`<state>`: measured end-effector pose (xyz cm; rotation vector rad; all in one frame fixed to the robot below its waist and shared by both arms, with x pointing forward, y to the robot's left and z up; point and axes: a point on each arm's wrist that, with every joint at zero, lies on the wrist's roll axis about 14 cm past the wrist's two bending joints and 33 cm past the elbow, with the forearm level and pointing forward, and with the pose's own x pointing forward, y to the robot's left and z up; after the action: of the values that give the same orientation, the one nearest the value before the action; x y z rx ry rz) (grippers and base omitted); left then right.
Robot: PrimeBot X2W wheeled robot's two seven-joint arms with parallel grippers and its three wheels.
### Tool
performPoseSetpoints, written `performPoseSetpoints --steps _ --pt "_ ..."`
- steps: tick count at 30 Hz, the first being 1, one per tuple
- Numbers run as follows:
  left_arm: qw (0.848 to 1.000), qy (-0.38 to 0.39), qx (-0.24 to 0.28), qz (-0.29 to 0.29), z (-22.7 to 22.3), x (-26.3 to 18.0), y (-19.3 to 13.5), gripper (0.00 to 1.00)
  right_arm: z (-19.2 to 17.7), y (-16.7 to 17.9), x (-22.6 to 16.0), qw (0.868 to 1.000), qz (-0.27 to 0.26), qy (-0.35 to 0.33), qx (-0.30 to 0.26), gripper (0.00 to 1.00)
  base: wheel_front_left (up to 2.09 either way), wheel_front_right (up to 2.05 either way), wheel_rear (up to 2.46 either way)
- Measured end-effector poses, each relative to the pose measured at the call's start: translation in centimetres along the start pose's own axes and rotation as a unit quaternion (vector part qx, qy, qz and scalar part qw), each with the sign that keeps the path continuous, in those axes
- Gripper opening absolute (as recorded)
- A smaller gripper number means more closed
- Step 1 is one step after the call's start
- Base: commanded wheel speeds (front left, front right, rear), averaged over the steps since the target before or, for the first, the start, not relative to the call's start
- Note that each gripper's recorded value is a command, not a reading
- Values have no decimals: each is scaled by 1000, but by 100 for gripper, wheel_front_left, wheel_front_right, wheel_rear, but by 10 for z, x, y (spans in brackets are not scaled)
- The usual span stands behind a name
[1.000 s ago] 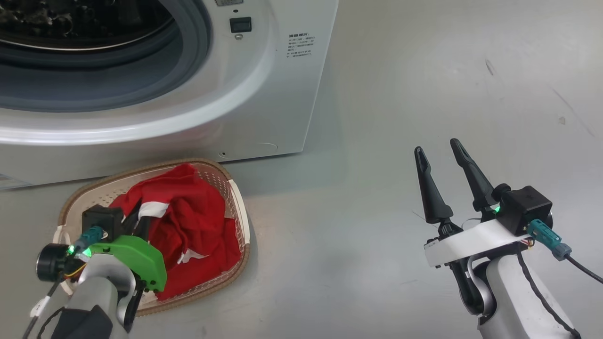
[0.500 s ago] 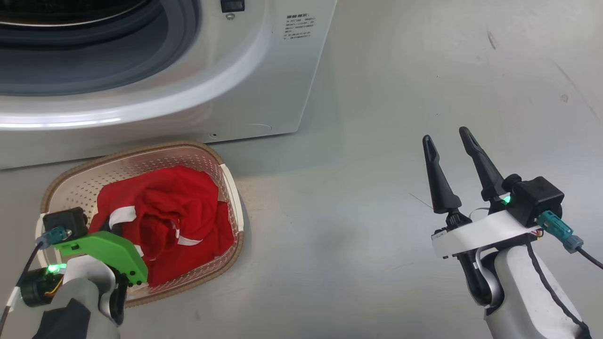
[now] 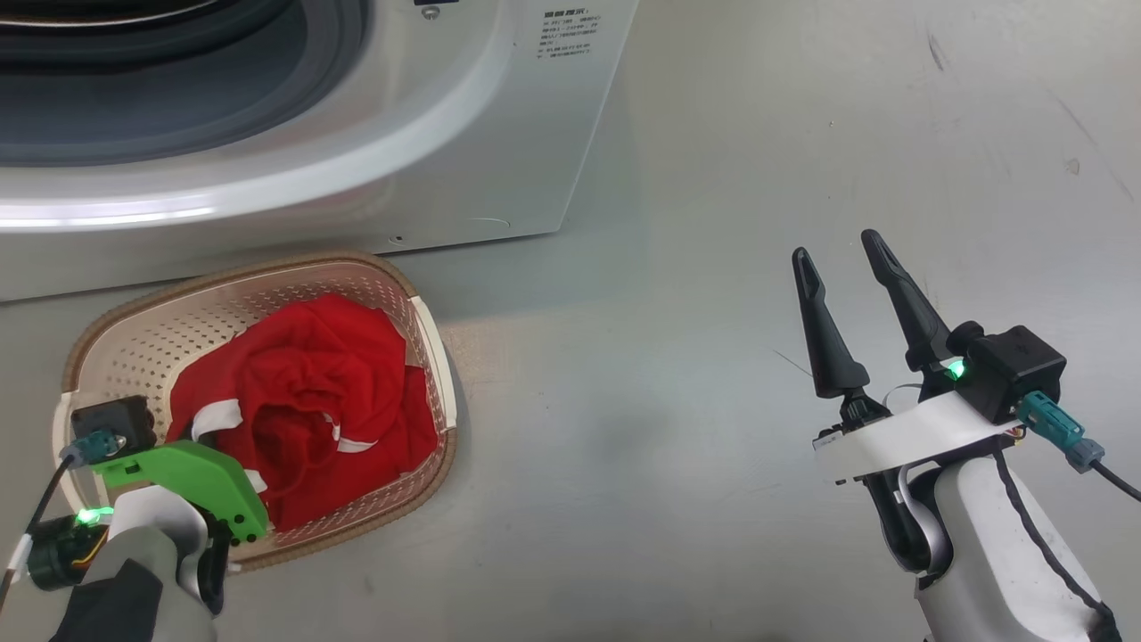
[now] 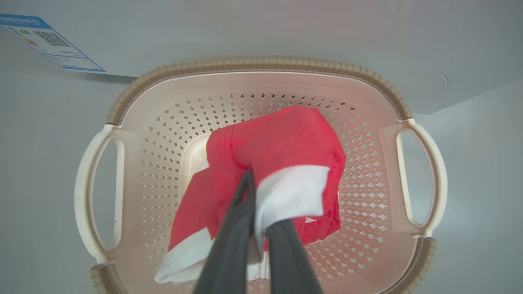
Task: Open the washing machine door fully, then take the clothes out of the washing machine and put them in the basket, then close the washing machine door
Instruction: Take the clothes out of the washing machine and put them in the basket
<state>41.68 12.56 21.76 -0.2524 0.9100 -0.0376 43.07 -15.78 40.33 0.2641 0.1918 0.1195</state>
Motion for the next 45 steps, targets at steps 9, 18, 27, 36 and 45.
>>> performPoseSetpoints --steps 9,18,27,36,45 --pt "1000 7 0 7 -5 3 3 100 2 0 4 1000 2 -4 -2 100 0 0 0" --pt "1000 -4 4 11 0 -2 5 100 8 2 3 1000 3 -10 -1 100 0 0 0" --pt "998 -59 20 -6 29 -11 -5 100 19 9 1 1000 11 -26 -1 100 0 0 0" --pt "989 -125 60 -47 63 -33 -33 100 38 21 -1 998 25 -51 0 100 0 0 0" --pt "967 -216 105 -79 117 -69 -55 100 59 26 -12 996 27 -79 3 100 0 0 0"
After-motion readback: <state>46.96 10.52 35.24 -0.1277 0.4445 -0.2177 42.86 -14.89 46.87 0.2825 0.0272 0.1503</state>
